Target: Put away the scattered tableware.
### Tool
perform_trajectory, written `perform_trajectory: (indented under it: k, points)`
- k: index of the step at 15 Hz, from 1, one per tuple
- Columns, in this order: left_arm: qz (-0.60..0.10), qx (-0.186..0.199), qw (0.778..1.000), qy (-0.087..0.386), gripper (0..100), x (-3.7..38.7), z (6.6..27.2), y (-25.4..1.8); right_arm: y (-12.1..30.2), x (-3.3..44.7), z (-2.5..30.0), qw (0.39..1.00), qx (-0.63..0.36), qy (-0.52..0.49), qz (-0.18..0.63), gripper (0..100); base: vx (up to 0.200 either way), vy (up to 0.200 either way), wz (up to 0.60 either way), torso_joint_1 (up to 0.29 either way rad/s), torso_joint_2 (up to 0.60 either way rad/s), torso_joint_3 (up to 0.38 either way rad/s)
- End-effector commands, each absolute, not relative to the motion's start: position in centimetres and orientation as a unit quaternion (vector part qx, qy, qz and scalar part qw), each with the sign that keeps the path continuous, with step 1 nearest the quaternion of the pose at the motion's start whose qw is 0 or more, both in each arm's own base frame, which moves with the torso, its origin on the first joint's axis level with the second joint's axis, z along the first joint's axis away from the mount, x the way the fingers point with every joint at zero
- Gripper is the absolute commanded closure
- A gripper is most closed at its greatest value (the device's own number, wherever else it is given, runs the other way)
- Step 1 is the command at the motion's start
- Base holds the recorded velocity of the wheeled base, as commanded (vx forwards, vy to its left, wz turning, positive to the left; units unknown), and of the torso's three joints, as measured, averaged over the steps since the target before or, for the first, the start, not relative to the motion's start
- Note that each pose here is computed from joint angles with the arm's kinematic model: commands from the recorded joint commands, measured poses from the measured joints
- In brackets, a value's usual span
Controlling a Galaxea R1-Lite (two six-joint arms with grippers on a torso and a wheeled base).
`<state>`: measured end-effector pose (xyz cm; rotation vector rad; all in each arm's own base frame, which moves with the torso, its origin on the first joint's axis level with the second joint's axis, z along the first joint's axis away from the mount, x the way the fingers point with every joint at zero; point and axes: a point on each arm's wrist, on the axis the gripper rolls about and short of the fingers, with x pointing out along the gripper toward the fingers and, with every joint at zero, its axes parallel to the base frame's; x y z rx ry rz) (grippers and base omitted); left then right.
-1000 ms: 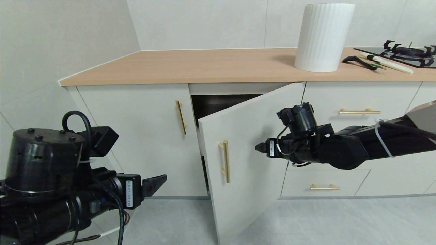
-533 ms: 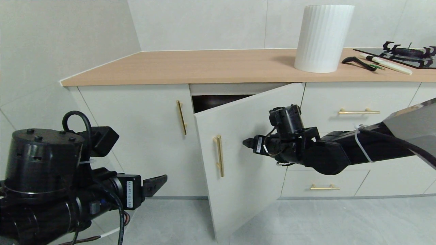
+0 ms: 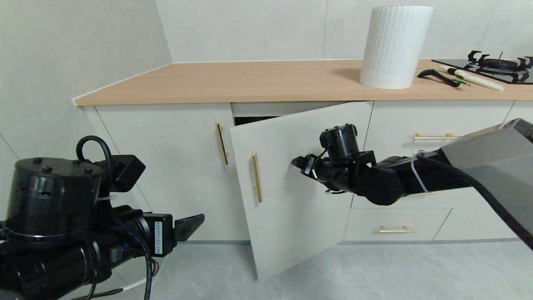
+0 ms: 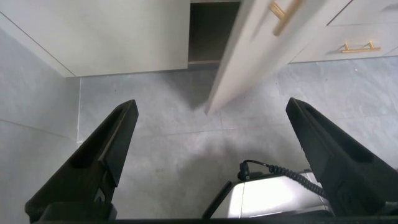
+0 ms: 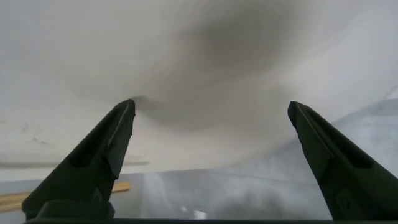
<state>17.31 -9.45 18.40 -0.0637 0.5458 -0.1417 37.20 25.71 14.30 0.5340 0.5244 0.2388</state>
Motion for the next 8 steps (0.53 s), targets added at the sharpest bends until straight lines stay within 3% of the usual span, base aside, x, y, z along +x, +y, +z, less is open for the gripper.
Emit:
perform_trajectory:
  k: [1,8]
  points:
    - [-0.07,-0.03,0.96,0.27,0,17.3,18.4,-9.5,26.4,39.0,13.4,0.924,0.282,0.241,0.093,0,0.0,0.0,0.0,0.0,0.0,0.0]
    - [-0.069,-0.031,0.96,0.27,0,17.3,18.4,-9.5,25.7,42.4,12.3,0.922,0.32,0.212,0.051,0,0.0,0.0,0.0,0.0,0.0,0.0]
